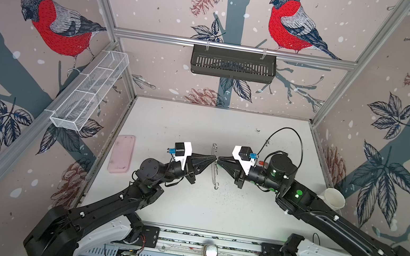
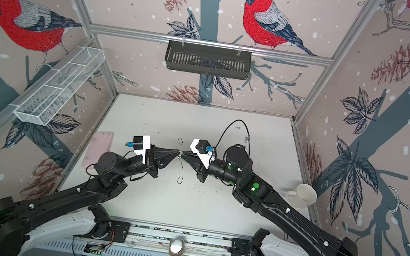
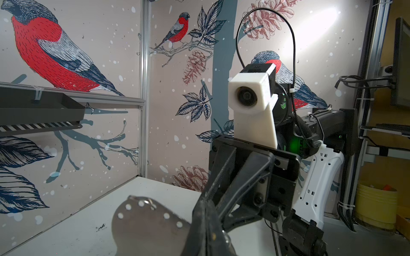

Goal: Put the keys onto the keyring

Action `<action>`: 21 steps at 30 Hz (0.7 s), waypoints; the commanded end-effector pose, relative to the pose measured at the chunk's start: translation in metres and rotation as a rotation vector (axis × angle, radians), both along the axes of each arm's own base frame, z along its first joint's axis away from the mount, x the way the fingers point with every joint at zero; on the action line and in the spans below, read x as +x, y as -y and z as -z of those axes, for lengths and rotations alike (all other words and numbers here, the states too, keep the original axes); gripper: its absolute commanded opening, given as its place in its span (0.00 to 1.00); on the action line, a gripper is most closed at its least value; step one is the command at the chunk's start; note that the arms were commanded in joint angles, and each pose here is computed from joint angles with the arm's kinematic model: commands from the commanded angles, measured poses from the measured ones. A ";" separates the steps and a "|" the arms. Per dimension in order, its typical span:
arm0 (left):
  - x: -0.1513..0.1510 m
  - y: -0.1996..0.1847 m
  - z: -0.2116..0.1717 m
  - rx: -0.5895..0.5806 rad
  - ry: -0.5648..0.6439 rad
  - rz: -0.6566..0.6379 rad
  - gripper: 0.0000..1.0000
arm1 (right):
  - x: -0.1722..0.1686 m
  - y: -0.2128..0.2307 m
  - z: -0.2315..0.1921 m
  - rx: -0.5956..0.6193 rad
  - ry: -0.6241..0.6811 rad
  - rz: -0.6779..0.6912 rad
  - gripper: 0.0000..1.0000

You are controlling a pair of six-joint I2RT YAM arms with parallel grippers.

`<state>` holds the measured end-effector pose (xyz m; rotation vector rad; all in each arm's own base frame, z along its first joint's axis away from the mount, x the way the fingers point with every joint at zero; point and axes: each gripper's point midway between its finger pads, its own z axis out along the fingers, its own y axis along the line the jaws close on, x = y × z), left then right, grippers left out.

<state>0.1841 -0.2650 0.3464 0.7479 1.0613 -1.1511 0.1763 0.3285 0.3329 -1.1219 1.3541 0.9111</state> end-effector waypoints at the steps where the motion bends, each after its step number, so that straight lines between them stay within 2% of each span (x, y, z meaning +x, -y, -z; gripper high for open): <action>1: -0.010 -0.002 -0.012 -0.031 0.056 0.028 0.00 | -0.002 -0.002 -0.014 0.047 0.014 -0.023 0.16; 21: -0.015 0.001 -0.013 -0.030 0.072 0.065 0.00 | -0.008 -0.006 -0.015 0.054 -0.013 -0.097 0.14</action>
